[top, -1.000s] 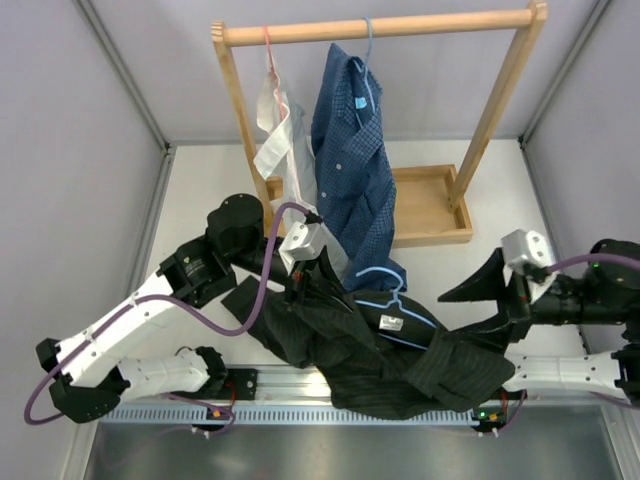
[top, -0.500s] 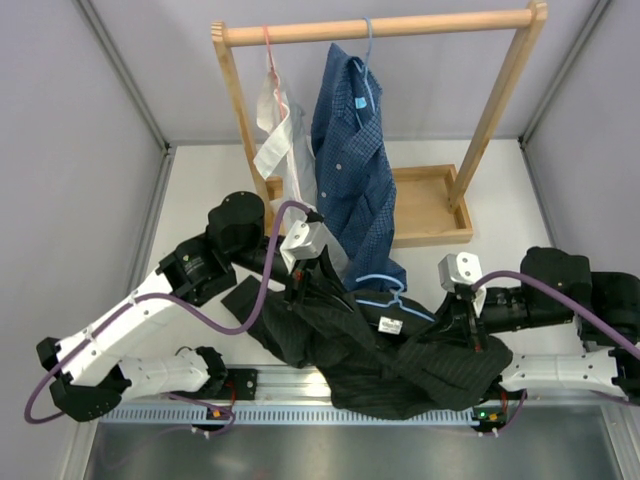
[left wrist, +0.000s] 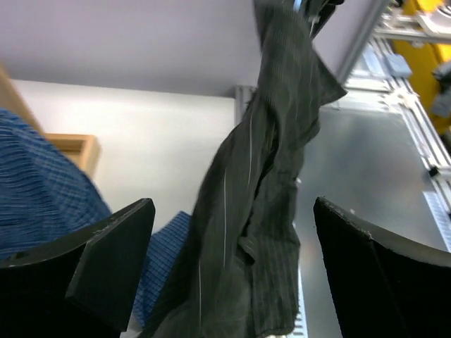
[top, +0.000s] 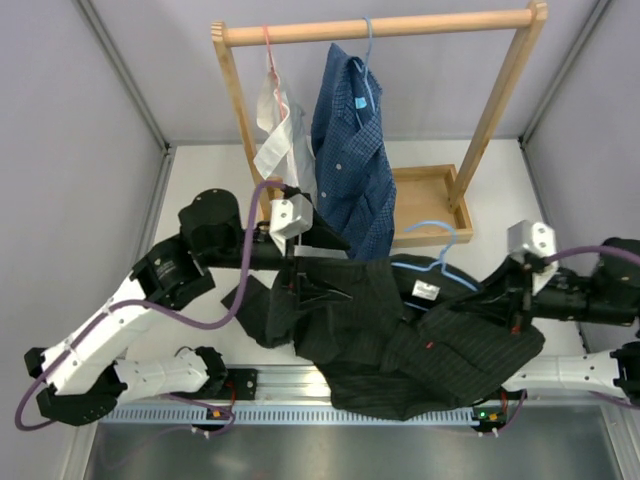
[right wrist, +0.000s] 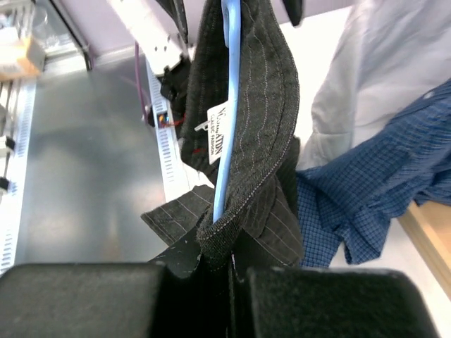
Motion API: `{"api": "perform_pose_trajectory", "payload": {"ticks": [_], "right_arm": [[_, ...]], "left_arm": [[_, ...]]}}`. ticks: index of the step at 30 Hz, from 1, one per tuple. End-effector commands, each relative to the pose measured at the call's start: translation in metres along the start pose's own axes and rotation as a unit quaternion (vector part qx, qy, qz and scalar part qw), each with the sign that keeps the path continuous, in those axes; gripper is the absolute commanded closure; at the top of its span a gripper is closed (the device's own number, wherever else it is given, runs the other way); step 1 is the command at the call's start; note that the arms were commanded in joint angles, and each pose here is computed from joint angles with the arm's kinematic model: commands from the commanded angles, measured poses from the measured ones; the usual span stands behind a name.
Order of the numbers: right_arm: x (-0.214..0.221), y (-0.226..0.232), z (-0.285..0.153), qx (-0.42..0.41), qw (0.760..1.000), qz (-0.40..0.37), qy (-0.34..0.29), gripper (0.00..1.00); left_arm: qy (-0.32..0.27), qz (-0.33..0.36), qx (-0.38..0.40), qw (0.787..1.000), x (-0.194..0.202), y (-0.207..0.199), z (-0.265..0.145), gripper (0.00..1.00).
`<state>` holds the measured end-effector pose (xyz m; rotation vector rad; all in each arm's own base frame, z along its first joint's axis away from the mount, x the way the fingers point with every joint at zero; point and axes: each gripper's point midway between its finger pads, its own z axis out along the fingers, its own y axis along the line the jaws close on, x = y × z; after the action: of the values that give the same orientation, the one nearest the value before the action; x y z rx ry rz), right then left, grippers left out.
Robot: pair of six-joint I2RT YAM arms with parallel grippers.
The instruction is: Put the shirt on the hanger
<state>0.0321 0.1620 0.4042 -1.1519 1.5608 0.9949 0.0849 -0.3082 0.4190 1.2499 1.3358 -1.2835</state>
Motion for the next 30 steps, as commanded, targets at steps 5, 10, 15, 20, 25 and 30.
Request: {"api": "perform_pose_trajectory", "payload": {"ticks": [5,10,15,20,25,30], "right_arm": [[-0.052,-0.011,-0.077,0.050,0.995,0.052,-0.075,1.00],[-0.079,-0.012,-0.142,0.052,0.980,0.091,-0.166,1.00],[-0.084,-0.034,-0.190,0.117,0.962,0.122,-0.213,1.00],[-0.076,-0.052,-0.200,0.170,0.949,0.140,-0.224,1.00],[-0.051,-0.088,-0.177,0.288,0.927,0.165,-0.173,1.00],[-0.020,-0.127,-0.133,0.439,0.878,0.167,-0.090,1.00]], "left_arm": [[-0.101,0.044,-0.177,0.978,-0.066,0.005,-0.080,0.02],[-0.145,0.050,-0.277,0.948,-0.076,0.008,-0.136,0.02],[-0.179,0.034,-0.369,0.911,-0.076,0.011,-0.189,0.02],[-0.182,-0.012,-0.490,0.853,-0.062,0.041,-0.225,0.02],[-0.132,-0.027,-0.562,0.816,-0.033,0.072,-0.228,0.02],[-0.094,-0.030,-0.575,0.812,-0.008,0.088,-0.214,0.02]]}}
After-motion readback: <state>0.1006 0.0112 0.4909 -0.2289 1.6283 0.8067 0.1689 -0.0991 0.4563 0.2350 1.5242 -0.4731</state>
